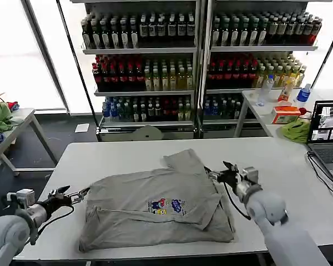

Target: Fold and organize the clothes.

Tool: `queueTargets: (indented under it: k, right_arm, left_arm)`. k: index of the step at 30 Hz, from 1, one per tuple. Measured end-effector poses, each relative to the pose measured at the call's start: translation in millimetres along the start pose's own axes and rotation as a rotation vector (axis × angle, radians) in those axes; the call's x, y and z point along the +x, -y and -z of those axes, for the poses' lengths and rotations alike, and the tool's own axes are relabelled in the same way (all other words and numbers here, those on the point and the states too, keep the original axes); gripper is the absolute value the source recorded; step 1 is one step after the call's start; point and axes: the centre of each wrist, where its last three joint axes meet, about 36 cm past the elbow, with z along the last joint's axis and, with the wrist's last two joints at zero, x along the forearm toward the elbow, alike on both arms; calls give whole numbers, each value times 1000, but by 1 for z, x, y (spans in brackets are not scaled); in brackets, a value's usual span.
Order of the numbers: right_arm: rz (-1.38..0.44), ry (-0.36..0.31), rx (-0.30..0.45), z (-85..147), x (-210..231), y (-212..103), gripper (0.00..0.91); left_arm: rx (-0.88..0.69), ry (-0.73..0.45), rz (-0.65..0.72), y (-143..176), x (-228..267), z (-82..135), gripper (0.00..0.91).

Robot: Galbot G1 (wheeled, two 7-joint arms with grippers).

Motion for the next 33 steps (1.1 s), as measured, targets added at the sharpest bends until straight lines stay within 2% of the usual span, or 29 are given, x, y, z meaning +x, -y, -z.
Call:
queueTargets:
  k: [10,21,22,23,25,28,33]
  right_arm:
    - [-1,-38,-9,29,-62,7,907]
    - [0,-119,-39,21,-102,4,907]
    - [1,-126,-40,19,-105,3,736]
    - [3,-135,-39,18,-108,1,635]
    - [5,-145,-37,16,-112,-1,71]
    - [10,-158,-34,16,-119,-5,0]
    - [20,-177,-37,11,-126,-11,0]
  left_arm:
    - [6,-38,-5,-9,-49,11,907]
    - [3,-71,-11,-10,-75,10,907]
    - [1,-72,-11,-10,-76,11,907]
    - [1,-73,-11,-10,-76,11,907]
    - [0,-75,-13,-11,-77,11,907]
    - [-4,-77,-15,-12,-77,12,907]
    - [-8,-83,-19,-14,-75,10,907]
